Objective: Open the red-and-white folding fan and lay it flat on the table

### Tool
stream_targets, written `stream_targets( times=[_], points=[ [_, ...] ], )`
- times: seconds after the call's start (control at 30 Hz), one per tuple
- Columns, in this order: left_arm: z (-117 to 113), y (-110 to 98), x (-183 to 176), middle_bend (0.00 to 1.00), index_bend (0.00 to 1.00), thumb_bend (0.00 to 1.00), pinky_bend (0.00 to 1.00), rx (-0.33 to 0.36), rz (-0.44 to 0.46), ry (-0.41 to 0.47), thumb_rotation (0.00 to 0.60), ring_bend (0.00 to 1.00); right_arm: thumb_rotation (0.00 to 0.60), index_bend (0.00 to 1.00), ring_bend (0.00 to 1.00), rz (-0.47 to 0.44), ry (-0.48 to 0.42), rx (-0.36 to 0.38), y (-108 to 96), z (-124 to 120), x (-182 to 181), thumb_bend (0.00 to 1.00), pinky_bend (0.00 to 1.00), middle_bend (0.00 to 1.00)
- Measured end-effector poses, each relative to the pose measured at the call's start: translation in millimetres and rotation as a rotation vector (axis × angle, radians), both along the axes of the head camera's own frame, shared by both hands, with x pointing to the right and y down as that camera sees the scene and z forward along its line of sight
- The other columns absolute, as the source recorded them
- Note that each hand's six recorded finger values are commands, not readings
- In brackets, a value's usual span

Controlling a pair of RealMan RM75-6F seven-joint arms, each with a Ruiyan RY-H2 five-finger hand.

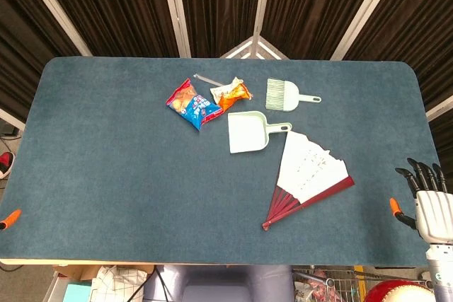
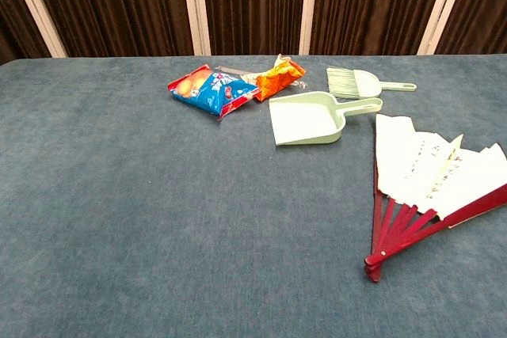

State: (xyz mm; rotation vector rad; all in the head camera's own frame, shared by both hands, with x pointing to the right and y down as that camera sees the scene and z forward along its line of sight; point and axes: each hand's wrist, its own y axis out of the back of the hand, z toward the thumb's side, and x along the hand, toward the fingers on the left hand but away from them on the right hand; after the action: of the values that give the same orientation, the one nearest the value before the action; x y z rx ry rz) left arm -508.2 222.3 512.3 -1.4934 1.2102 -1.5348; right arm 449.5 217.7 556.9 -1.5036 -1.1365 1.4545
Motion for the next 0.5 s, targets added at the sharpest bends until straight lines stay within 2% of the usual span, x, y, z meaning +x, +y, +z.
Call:
stream_targets(
  times=[0.2, 0.5],
  points=[
    [3.8, -0.4, -1.3, 0.0, 0.0, 0.16, 0.0, -0.02, -0.002, -0.006, 0.6, 0.0, 0.6, 0.24, 0.11, -0.014, -0.013, 0.011, 0.2, -1.3, -3.9, 0.36, 0.04, 0.12],
    [0.8, 0.8, 5.2, 0.0, 0.0, 0.16, 0.0, -0.006, 0.02, 0.003, 0.6, 0.0, 0.6, 0.24, 0.11, -0.026, -0.044, 0.029, 1.0, -5.2, -7.7, 0.36, 0.04, 0.12]
  ],
)
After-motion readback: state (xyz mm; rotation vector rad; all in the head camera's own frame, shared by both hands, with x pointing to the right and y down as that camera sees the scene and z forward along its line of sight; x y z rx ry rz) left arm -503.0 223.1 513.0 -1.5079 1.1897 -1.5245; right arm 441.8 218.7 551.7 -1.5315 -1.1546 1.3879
